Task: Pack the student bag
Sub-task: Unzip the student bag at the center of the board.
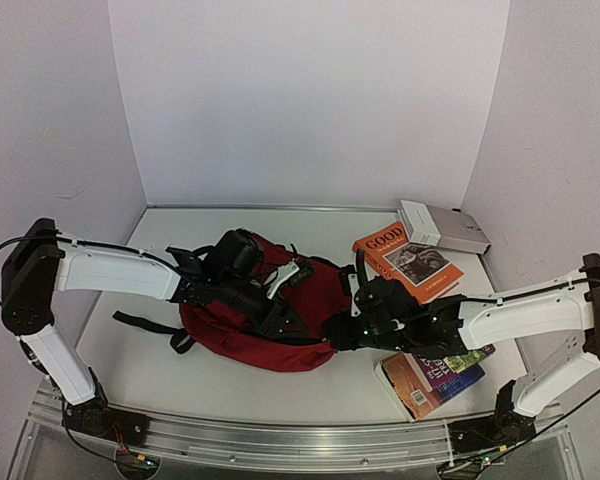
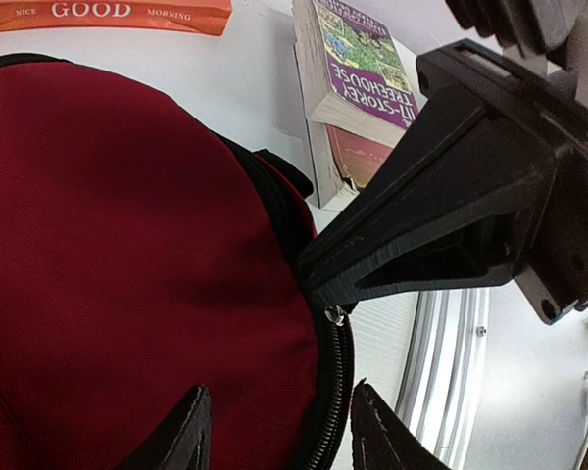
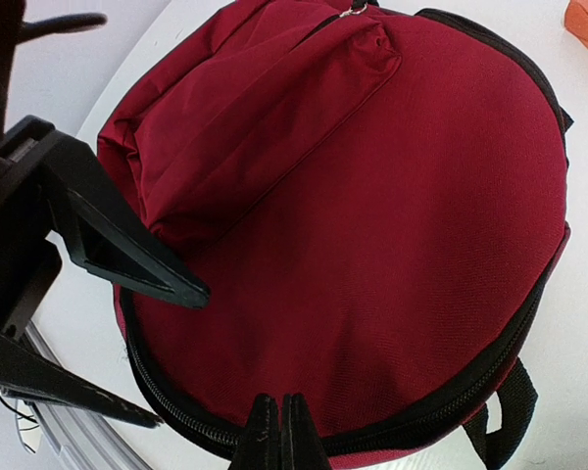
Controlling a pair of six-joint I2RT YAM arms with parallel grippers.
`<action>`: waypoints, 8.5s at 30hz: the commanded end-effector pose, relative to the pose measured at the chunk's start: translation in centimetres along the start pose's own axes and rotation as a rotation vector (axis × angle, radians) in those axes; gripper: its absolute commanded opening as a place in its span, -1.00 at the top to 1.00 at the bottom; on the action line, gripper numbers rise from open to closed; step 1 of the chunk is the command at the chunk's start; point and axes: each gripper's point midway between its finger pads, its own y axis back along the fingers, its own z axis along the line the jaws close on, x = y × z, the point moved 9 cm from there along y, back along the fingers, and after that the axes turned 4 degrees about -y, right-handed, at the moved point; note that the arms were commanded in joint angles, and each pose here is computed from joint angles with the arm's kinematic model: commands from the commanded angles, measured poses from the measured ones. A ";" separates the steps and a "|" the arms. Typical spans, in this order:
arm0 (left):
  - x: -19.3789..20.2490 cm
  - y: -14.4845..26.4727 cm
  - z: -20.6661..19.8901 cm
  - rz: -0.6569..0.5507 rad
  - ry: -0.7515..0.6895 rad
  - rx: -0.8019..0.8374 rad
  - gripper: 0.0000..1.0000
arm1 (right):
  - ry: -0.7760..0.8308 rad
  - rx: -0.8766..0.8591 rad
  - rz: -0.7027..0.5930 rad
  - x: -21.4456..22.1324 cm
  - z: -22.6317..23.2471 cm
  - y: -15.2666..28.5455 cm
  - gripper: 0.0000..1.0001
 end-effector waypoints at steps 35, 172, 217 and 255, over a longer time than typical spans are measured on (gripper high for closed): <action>2.4 2.7 -1.6 -0.091 0.117 -0.144 1.00 | -0.079 0.146 -0.126 -2.9 -2.9 0.8 1.00; -5.9 -1.1 -3.2 -0.127 0.390 -0.131 0.13 | -0.153 0.034 0.033 -9.9 -8.5 -0.6 -0.17; -4.4 8.5 -1.4 -0.163 0.434 -0.465 1.00 | -0.229 -0.032 0.082 -8.3 -7.1 2.4 -0.41; -4.2 22.7 4.2 -0.383 0.617 -0.498 1.00 | -0.195 -0.042 0.098 -7.6 -9.9 -5.5 1.00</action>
